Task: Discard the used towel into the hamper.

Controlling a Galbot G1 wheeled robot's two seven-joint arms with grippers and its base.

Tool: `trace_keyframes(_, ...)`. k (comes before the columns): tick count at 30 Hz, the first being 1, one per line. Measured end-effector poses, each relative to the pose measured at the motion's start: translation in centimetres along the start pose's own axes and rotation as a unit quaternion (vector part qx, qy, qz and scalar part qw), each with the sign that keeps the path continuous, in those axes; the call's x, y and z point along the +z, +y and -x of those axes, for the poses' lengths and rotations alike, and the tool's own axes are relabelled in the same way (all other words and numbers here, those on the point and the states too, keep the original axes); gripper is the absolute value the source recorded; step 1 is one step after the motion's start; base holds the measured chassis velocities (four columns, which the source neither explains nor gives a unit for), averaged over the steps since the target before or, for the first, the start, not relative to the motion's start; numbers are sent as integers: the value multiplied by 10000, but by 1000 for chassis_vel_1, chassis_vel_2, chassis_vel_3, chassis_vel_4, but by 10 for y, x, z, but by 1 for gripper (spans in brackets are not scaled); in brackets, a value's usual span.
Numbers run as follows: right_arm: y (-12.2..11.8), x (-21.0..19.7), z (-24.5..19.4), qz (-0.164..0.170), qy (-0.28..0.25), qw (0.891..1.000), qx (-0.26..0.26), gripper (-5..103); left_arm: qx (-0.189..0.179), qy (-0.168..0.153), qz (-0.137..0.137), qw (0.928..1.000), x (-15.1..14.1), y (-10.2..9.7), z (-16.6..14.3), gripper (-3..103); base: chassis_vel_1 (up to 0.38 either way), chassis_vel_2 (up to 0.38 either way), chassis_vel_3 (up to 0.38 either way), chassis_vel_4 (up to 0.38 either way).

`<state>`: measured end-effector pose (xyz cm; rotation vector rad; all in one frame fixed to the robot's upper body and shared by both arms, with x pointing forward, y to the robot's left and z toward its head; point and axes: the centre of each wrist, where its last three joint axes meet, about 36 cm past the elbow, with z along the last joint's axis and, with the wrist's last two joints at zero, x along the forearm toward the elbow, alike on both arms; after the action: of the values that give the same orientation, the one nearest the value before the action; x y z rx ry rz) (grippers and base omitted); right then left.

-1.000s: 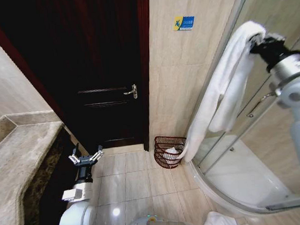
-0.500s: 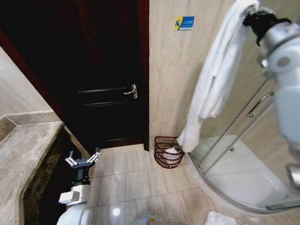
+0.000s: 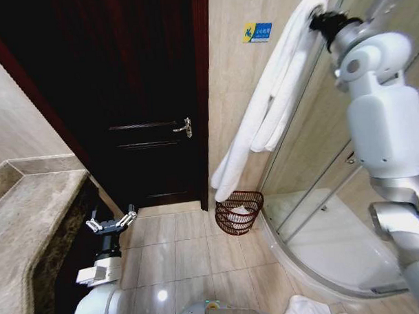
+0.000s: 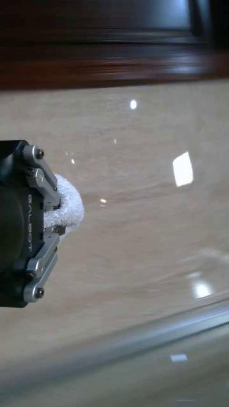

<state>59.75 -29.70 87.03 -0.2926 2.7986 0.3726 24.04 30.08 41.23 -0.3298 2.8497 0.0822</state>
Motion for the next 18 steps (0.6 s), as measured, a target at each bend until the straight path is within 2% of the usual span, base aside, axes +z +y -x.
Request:
trace_keyframes(2,3,14,3,437,105,9990,-47,5,-16,-10,-14,10000,1,0,-1,100,0,0,0,0)
trace_keyframes(3,3,25,5,514,112,9986,-63,5,-22,-20,-18,10000,1,0,-1,100,0,0,0,0)
trace_keyframes(8,1,36,8,333,77,9994,-18,5,-71,-38,-23,10000,1,4,-1,100,0,0,0,0)
trace_keyframes(10,-2,29,9,37,93,9999,129,5,-103,-31,-17,9999,3,7,-2,100,0,0,0,0)
trace_keyframes(11,-5,24,9,-229,133,9992,287,5,-113,-25,-11,9999,5,8,-2,100,0,0,0,0)
trace_keyframes(12,-5,24,9,-229,133,9992,287,5,-113,-25,-11,9999,5,8,-2,100,0,0,0,0)
trace_keyframes(15,-15,10,9,-1011,240,9915,790,5,-110,-9,-23,9999,8,10,-2,100,0,0,0,0)
trace_keyframes(16,-15,10,9,-1011,240,9915,790,5,-110,-9,-23,9999,8,10,-2,100,0,0,0,0)
trace_keyframes(18,-17,-2,10,-1309,334,9848,1092,5,-92,-18,-31,10000,8,10,-1,100,0,0,0,0)
